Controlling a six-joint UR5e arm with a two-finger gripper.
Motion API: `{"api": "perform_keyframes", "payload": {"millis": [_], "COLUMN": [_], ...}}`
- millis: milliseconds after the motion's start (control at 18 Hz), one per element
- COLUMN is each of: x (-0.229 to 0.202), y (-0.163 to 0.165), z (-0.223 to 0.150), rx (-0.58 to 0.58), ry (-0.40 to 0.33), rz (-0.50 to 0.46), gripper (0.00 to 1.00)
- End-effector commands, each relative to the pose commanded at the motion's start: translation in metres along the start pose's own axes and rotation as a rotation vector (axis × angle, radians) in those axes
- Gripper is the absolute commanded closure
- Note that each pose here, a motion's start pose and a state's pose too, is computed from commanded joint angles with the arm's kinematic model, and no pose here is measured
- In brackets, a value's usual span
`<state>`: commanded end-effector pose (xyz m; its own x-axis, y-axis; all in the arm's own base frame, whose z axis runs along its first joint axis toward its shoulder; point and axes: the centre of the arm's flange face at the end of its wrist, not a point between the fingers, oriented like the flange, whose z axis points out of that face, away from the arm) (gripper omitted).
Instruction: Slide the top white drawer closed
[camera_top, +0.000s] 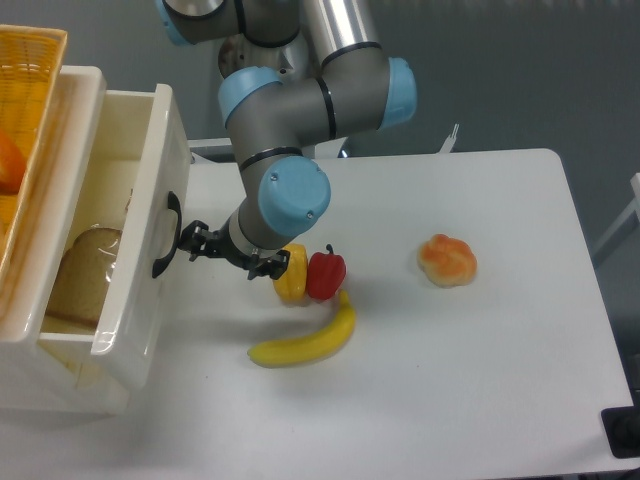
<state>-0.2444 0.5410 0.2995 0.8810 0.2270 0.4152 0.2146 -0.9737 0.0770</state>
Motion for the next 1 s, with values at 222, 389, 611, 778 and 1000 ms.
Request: {"api": "perform_keyframes", "payload": {"millis": [222, 389, 611, 778, 1000], "x": [0.009, 0.018, 0.026, 0.029, 0.036], "y": [-0.002, -0.003, -0.003, -0.003, -0.002], "z": [0.004, 0.005, 0.006, 0.004, 0.004], "rx": [-0.007, -0.008, -0.01, -0.008, -0.008], "ry": [-0.001, -0.003, -0.004, -0.008, -0.013], "rz": [0.012, 0.023, 0.032, 0.037, 0.047], "gripper": [0.0, 0.0, 0.0, 0.0, 0.0]}}
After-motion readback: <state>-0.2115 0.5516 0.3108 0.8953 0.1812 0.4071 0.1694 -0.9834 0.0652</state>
